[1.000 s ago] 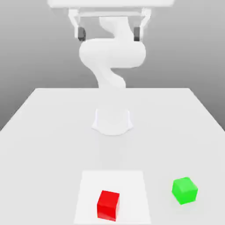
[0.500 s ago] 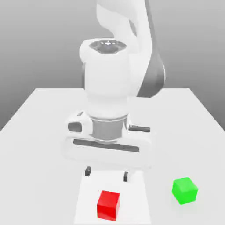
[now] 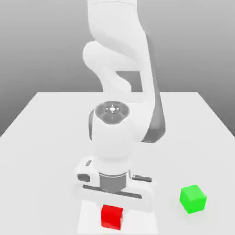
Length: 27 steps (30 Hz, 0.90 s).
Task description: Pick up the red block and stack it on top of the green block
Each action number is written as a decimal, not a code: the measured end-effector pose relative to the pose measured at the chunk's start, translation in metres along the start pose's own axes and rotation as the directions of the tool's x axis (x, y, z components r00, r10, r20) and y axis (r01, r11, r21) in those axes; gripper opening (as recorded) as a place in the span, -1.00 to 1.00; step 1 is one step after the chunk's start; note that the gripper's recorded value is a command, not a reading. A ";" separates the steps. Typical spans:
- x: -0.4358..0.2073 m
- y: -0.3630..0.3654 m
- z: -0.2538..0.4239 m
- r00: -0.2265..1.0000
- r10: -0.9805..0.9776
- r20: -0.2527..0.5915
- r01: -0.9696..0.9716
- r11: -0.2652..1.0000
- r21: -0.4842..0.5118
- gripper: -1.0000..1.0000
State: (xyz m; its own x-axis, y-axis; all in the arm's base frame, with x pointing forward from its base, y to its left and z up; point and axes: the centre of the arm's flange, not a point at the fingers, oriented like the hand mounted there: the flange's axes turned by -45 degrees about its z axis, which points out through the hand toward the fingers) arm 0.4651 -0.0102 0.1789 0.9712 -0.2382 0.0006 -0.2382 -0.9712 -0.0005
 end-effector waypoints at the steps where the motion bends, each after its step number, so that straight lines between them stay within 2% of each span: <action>1: 0.000 0.000 -0.012 1.000 0.000 0.000 0.000 1.000 0.000 -1.00; 2: -0.002 -0.002 -0.023 1.000 -0.006 0.000 0.006 1.000 0.000 -1.00; 6: -0.037 -0.090 -0.046 0.981 -0.195 0.001 0.195 0.981 0.008 -1.00; 10: -0.109 -0.192 -0.060 0.896 -0.444 0.000 0.444 0.896 0.003 -1.00; 15: -0.118 -0.201 -0.011 0.885 -0.465 -0.001 0.465 0.885 0.000 -1.00; 16: -0.118 -0.201 -0.004 0.885 -0.465 0.000 0.465 0.885 0.000 1.00; 22: -0.119 -0.201 -0.001 0.885 -0.466 0.000 0.466 0.885 0.000 1.00; 27: -0.117 -0.201 -0.048 0.886 -0.464 0.000 0.464 0.886 -0.002 1.00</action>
